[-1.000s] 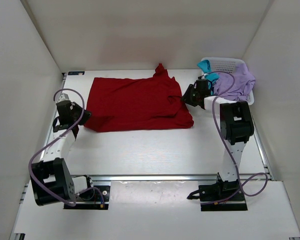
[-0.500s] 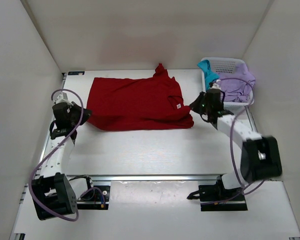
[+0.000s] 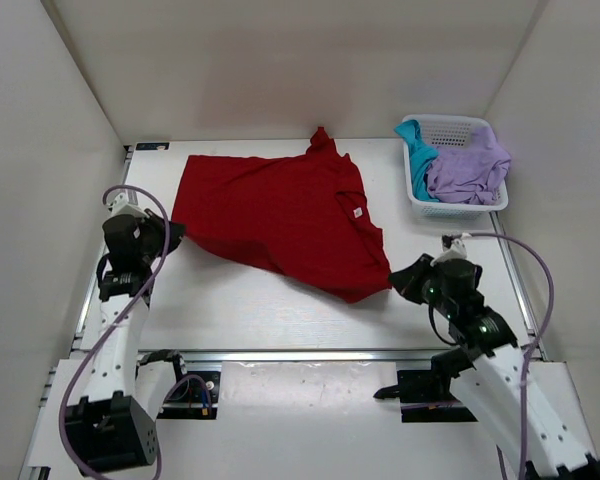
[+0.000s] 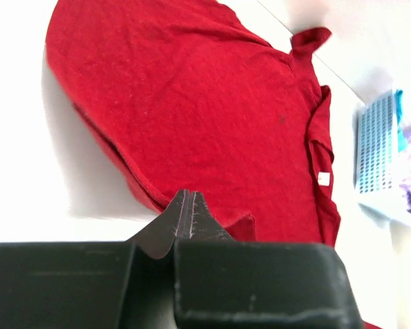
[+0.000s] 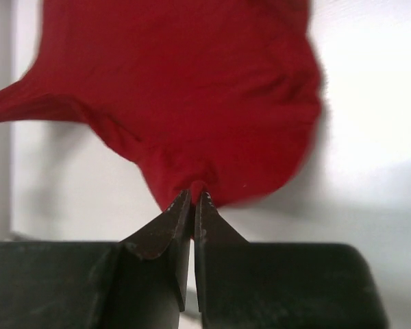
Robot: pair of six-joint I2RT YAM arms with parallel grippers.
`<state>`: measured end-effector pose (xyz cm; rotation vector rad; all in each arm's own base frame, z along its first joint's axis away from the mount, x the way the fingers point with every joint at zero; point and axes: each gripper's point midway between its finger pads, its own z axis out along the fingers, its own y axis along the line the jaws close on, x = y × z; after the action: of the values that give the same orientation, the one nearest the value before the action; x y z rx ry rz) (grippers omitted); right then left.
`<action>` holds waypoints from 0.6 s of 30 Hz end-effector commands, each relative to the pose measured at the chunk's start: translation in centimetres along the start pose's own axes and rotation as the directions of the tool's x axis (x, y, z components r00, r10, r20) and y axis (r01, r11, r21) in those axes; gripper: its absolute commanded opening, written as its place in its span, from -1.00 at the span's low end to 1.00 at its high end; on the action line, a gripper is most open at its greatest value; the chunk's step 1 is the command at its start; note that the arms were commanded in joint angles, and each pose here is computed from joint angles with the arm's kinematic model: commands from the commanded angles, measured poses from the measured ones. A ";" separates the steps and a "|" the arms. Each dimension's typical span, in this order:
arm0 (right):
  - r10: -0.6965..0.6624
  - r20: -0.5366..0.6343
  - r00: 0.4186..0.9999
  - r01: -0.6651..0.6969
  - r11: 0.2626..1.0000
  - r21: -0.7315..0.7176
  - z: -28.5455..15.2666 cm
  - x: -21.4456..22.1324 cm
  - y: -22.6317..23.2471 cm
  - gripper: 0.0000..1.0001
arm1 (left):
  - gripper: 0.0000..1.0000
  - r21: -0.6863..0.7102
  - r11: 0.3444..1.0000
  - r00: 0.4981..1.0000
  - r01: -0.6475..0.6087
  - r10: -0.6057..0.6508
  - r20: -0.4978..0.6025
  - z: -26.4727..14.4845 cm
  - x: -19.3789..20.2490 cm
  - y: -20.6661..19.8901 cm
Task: Fold and stack the t-shirts
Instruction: Flatten out the tshirt
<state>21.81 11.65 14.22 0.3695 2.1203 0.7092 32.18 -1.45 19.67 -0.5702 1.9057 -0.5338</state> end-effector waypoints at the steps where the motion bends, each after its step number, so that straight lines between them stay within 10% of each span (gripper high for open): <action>1: 0.097 -0.059 0.994 -0.095 0.995 0.033 -2.9 2.8 -0.7 -1.00 | -1.00 -0.037 0.995 0.995 -0.096 0.097 0.016 -1.6 0.4 0.2; 10: 0.170 -0.160 0.972 -0.162 0.985 0.059 -2.8 7.4 -1.9 -1.00 | -1.00 -0.116 0.984 0.990 -0.135 0.129 -0.053 -2.5 3.8 3.8; 15: 0.120 -0.088 0.989 -0.110 0.989 0.103 -3.7 5.3 -2.3 -0.16 | -1.00 -0.112 0.984 0.990 -0.139 0.134 -0.054 -2.4 4.0 3.6; 18: -0.007 -0.034 0.999 0.011 0.992 0.125 -3.9 1.8 -1.5 -0.14 | -1.00 -0.075 0.991 0.992 -0.108 0.102 -0.080 -1.8 4.9 3.3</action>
<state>14.83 11.09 9.60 0.4990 2.3212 0.6769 28.13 -1.09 15.19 -0.5170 2.0249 -0.3817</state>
